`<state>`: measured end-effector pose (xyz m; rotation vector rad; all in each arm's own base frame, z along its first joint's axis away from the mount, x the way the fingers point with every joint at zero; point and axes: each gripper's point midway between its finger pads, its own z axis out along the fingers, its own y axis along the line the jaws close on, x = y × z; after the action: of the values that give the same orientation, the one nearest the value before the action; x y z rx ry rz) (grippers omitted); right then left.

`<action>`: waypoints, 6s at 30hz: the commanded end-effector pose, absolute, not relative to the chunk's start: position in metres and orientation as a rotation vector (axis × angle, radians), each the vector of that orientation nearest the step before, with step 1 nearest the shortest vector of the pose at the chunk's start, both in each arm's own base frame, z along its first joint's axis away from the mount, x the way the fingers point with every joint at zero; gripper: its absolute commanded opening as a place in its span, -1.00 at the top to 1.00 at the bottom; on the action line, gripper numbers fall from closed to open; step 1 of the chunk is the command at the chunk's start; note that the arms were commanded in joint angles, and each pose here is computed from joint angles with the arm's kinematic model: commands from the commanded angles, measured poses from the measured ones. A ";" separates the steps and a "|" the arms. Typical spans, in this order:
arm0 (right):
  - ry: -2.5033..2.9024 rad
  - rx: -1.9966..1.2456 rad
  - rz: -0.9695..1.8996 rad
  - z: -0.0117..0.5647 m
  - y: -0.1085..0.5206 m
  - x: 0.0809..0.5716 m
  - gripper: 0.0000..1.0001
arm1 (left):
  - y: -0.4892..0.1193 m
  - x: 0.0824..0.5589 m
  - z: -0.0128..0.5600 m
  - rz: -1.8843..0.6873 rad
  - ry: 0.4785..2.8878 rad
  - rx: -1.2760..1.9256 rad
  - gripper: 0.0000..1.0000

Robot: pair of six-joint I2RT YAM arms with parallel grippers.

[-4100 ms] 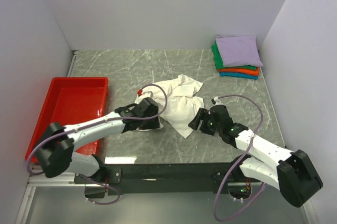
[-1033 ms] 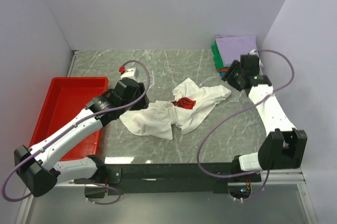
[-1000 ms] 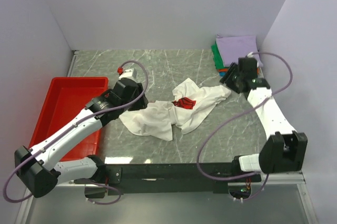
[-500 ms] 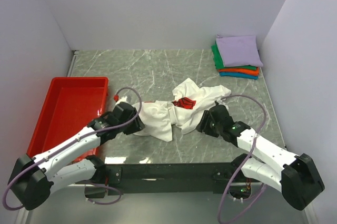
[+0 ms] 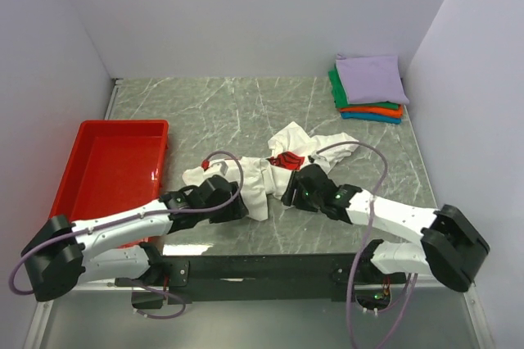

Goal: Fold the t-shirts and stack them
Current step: Flatten the tshirt out

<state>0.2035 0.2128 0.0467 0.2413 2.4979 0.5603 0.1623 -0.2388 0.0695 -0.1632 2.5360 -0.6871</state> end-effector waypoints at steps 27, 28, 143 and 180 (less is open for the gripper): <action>2.292 0.380 0.241 0.116 0.135 0.223 1.00 | -0.202 0.210 0.107 -0.214 2.332 -0.358 0.99; 2.272 0.390 0.241 0.124 0.129 0.223 1.00 | -0.197 0.209 0.129 -0.267 2.292 -0.384 0.99; 2.215 0.702 0.466 0.107 0.043 0.286 -0.25 | -0.054 0.290 0.080 -0.314 2.154 -1.106 -0.01; 2.319 0.849 0.388 0.072 0.026 0.302 -0.25 | -0.065 0.191 0.043 -0.077 2.168 -1.327 0.85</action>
<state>0.2930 0.0364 0.0611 0.8151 2.3671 0.4129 0.1940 -0.0626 0.0375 -1.3102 2.1794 -0.0300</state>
